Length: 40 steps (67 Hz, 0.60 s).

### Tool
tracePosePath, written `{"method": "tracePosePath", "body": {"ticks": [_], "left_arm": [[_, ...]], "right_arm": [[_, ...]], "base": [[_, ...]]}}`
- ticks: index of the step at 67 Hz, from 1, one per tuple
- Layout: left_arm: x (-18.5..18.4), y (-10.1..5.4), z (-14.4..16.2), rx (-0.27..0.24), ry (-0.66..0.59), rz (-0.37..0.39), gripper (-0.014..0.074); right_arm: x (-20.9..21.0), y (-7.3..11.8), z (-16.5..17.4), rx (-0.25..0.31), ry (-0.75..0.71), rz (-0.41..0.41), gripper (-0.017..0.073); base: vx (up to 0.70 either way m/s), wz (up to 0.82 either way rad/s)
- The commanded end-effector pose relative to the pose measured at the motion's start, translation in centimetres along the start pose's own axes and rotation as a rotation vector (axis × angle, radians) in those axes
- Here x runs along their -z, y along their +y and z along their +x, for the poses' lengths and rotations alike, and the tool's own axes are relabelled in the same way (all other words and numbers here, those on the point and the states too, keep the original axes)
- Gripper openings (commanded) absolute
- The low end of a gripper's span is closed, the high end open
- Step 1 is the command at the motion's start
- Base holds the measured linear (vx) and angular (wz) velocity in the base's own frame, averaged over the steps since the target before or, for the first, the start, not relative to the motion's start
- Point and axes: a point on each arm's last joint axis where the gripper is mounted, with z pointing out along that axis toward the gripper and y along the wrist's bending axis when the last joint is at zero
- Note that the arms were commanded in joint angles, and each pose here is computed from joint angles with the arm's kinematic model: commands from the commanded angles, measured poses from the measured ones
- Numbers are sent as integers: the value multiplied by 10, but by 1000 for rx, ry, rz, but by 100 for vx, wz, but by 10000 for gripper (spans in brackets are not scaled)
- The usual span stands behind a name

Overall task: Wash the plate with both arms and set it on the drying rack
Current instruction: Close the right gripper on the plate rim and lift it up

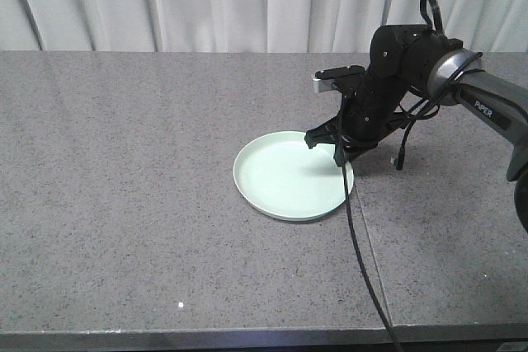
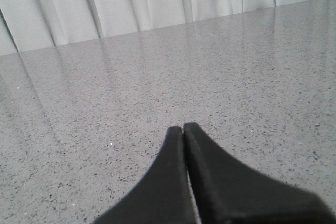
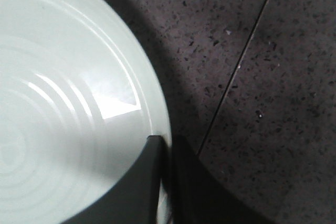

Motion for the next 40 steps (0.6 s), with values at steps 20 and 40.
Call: {"method": "tracePosePath", "body": {"ticks": [20, 40], "left_arm": [[3, 1, -14, 16, -106, -10, -6], [3, 1, -14, 16, -106, -10, -6]], "right_arm": [[138, 18, 4, 31, -356, -103, -9], [270, 30, 66, 93, -649, -186, -9]], "base": [[0, 0], [0, 0]]}}
